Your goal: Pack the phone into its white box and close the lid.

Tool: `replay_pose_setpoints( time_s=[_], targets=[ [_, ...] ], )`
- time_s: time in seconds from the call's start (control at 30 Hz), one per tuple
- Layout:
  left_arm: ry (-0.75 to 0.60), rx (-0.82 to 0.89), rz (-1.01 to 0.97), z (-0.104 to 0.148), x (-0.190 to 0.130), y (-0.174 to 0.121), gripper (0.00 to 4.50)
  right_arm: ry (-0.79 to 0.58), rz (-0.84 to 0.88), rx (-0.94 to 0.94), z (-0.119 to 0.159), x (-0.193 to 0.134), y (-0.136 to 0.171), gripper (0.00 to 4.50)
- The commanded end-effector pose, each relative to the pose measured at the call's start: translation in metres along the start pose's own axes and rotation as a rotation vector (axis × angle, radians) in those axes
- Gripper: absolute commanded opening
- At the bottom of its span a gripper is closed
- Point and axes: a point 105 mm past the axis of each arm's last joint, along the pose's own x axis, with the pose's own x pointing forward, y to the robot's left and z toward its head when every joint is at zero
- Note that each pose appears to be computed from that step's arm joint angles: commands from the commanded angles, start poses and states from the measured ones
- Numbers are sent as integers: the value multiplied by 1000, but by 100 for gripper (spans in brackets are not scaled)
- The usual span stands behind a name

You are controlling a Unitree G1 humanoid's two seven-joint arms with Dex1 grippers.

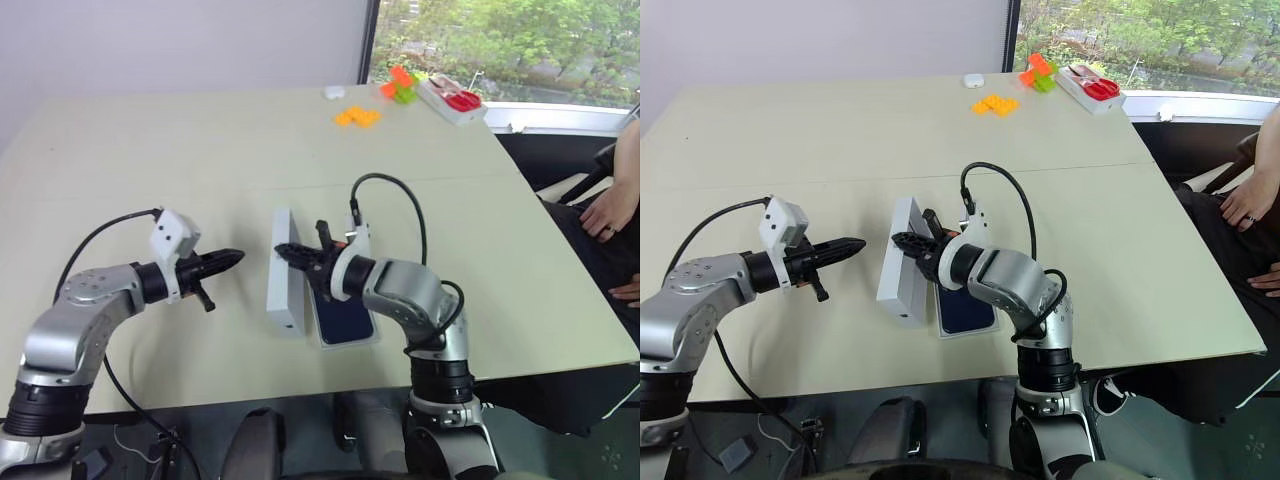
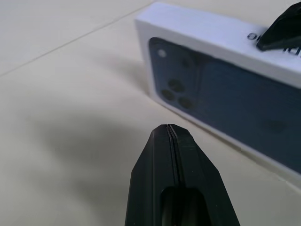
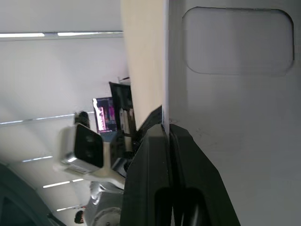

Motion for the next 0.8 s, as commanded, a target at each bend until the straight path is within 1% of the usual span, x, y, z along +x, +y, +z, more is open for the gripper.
replay_pose_setpoints(
  time_s=[0.03,0.07,0.1,0.2,0.23,0.27,0.37,0.5,0.7,0.8],
  targets=[
    [-16,37,-37,7,5,-12,0,28,51,32,-7,2,9,59],
    [-19,36,-51,7,7,-16,0,22,45,26,-6,1,8,84],
    [-23,33,-64,7,10,-19,0,13,40,21,-3,-1,8,129],
    [-38,31,-103,10,17,-30,0,-27,17,-56,10,-11,7,287],
    [-44,28,-113,10,20,-33,0,-46,1,-114,18,-17,7,335],
    [-52,22,-125,11,23,-37,0,-56,-27,-228,27,-27,6,389],
    [-65,13,-154,13,28,-45,0,-62,-84,-446,44,-48,5,389],
    [-79,3,-219,15,40,-61,0,-92,-154,-640,67,-71,0,389],
    [-78,14,-322,18,54,-84,0,-82,-305,-913,85,-84,-15,389],
    [-81,26,-346,20,58,-91,0,-66,-344,-1023,90,-86,-19,389]
  ],
)
